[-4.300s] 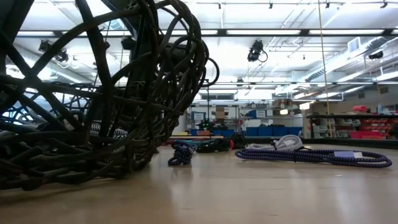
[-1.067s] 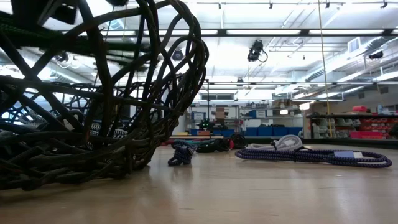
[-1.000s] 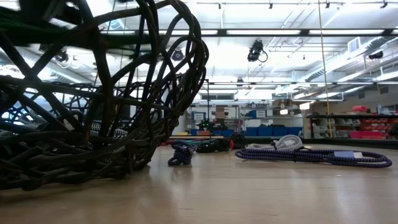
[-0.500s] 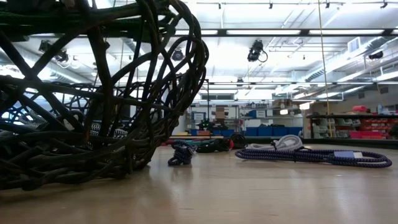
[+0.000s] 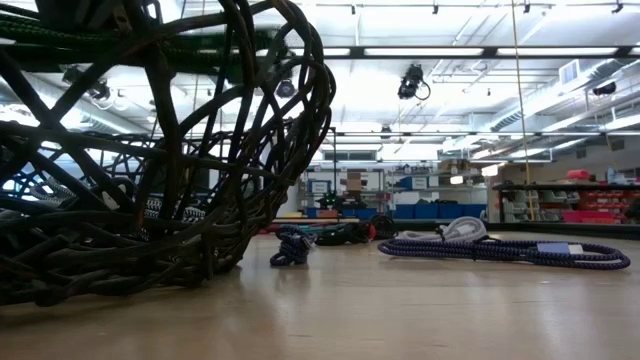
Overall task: Pick and place USB-C Cables
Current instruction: Put the green charger cable into the wire basket, then put the right violet charger cable into the wire basket
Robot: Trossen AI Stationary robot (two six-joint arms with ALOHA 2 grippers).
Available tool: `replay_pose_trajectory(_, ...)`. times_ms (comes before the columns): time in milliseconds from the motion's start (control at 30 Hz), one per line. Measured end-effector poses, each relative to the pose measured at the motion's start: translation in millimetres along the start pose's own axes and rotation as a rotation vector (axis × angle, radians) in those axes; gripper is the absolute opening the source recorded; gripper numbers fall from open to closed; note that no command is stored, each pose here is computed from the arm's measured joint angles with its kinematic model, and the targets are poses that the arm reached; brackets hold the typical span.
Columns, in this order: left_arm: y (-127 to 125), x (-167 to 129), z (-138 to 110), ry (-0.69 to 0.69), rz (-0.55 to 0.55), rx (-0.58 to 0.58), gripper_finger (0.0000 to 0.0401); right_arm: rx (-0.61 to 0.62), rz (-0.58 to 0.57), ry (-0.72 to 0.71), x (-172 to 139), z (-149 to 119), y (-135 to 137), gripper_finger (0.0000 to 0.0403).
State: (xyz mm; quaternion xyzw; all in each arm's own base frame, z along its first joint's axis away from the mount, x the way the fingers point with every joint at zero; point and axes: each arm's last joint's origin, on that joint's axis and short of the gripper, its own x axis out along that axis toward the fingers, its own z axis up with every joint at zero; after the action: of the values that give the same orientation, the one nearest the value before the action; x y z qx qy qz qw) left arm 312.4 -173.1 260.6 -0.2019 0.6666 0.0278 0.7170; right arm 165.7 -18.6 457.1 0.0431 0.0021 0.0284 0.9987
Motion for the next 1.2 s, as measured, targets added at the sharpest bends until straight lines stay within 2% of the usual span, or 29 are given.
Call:
replay_pose_trajectory(767, 5, -1, 5, -0.037, 0.034, -0.028, 0.0046, -0.004, 0.0, 0.001, 0, 0, 0, 0.0204)
replay_pose_trajectory(933, 26, -5, 22, -0.124, 0.165, 0.007, 0.0046, -0.011, 0.0, 0.002, 0, 0, 0, 0.0204)
replay_pose_trajectory(1033, 44, -10, 37, -0.186, 0.242, -0.042, 0.0046, -0.027, 0.0, 0.005, 0, 0, 0, 0.0204)
replay_pose_trajectory(1200, 74, -17, 60, -0.253, 0.288, -0.177, 0.0046, -0.04, -0.013, 0.069, -1, -7, -1, 0.0204)
